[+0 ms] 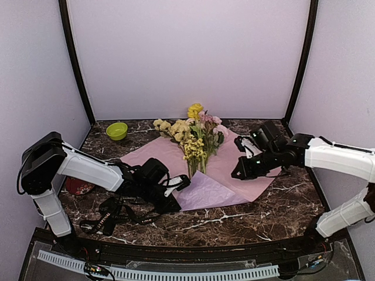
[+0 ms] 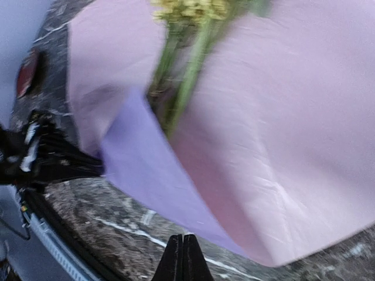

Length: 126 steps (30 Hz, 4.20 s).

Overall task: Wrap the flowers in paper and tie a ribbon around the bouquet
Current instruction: Press the fold line of the 1/4-folded wrapping paper, then pick up the one-fourth-folded wrapping paper from the center of the board, then fold the one-fourth-folded wrapping paper at the center of the board.

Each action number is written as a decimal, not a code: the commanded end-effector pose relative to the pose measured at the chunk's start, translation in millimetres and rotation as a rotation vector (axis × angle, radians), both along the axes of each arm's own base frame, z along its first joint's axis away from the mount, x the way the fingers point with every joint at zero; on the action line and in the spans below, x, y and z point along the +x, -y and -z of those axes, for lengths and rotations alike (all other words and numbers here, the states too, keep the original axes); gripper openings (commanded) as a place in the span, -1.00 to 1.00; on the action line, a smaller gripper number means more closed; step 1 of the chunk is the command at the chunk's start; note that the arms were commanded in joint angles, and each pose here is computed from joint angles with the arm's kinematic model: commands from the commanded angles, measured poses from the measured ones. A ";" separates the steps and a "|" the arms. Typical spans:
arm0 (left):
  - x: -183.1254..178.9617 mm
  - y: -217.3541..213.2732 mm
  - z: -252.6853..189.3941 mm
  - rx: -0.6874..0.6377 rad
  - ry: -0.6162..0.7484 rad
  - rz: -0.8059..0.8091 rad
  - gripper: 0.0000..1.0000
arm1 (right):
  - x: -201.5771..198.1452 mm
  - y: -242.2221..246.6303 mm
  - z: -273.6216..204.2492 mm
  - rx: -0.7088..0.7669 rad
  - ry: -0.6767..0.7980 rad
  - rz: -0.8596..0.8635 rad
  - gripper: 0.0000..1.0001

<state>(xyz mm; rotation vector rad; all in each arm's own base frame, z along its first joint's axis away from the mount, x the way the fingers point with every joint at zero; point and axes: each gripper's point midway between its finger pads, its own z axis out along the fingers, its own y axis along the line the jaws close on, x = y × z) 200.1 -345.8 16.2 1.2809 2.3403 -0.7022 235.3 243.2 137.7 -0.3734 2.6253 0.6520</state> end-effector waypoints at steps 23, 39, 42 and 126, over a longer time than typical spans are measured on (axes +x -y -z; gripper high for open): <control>0.8 -19.7 -28.7 0.014 -0.118 -0.143 -0.21 | -31.9 -115.2 134.4 0.056 -0.278 -0.323 -1.00; 47.3 -101.3 -29.6 -0.162 -0.449 -0.867 0.27 | -31.7 -113.6 134.1 0.039 -0.269 -0.314 -1.00; 54.0 -108.2 -16.7 -0.165 -0.494 -0.914 0.31 | -31.8 -114.1 134.8 0.040 -0.270 -0.312 -1.00; 154.1 54.1 -107.6 -0.219 -0.047 -0.499 -1.00 | -2.4 -82.5 73.4 0.114 -0.145 -0.123 -1.00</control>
